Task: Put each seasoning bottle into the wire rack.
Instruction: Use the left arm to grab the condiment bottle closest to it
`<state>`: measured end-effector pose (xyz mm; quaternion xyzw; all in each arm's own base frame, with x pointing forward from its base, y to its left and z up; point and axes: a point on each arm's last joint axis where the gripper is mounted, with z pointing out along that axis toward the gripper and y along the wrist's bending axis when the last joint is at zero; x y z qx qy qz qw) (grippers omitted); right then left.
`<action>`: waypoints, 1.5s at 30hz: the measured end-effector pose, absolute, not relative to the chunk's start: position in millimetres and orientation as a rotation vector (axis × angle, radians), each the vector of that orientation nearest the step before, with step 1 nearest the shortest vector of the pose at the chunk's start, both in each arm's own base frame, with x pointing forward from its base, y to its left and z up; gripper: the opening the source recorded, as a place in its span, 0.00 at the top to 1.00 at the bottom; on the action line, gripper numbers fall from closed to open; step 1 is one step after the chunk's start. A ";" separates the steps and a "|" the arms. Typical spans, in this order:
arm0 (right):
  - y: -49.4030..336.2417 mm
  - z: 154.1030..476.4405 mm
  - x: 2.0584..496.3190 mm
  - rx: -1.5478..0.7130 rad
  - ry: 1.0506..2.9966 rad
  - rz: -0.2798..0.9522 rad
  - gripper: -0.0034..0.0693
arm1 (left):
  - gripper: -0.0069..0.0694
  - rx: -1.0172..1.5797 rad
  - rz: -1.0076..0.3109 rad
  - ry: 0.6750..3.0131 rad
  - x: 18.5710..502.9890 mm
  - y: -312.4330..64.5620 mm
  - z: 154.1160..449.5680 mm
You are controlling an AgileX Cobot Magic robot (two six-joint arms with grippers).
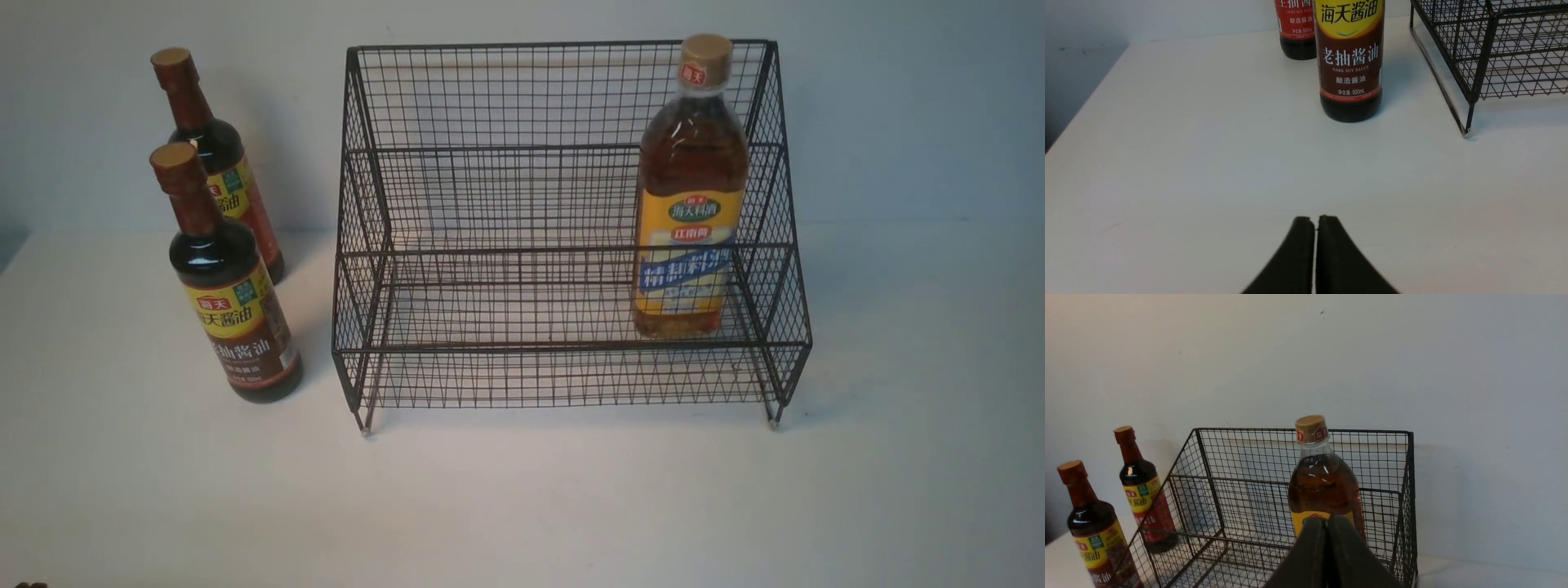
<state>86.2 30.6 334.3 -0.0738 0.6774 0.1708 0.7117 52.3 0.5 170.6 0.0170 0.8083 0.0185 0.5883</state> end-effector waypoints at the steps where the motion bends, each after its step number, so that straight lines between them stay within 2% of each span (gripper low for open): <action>1: 30.4 332.5 85.1 -0.163 1.497 0.378 0.97 | 0.92 0.040 0.043 1.883 52.3 0.5 170.6; 3: 26.4 311.5 80.0 -0.141 1.425 0.364 0.97 | 0.92 0.040 0.043 1.883 52.3 0.5 170.6; 8: 23.5 292.3 76.0 -0.136 1.402 0.340 0.97 | 0.92 0.040 0.043 1.883 52.3 0.5 170.6; 27: 23.4 290.4 75.4 -0.133 1.405 0.343 0.97 | 0.92 0.040 0.043 1.883 52.3 0.5 170.6; 29: 23.3 289.0 74.8 -0.152 1.416 0.322 0.97 | 0.92 0.040 0.043 1.883 52.3 0.5 170.6; 33: 16.6 278.7 69.6 -0.188 1.511 0.178 0.97 | 0.92 0.040 0.043 1.883 52.3 0.5 170.6; 34: 16.0 278.2 69.0 -0.189 1.516 0.176 0.97 | 0.92 0.040 0.043 1.883 52.3 0.5 170.6; 39: 5.2 252.4 64.9 -0.093 1.636 0.041 0.97 | 0.92 0.040 0.043 1.883 52.3 0.5 170.6; 45: -0.6 187.5 58.4 -0.024 1.749 -0.027 0.97 | 0.92 0.040 0.043 1.883 52.3 0.5 170.6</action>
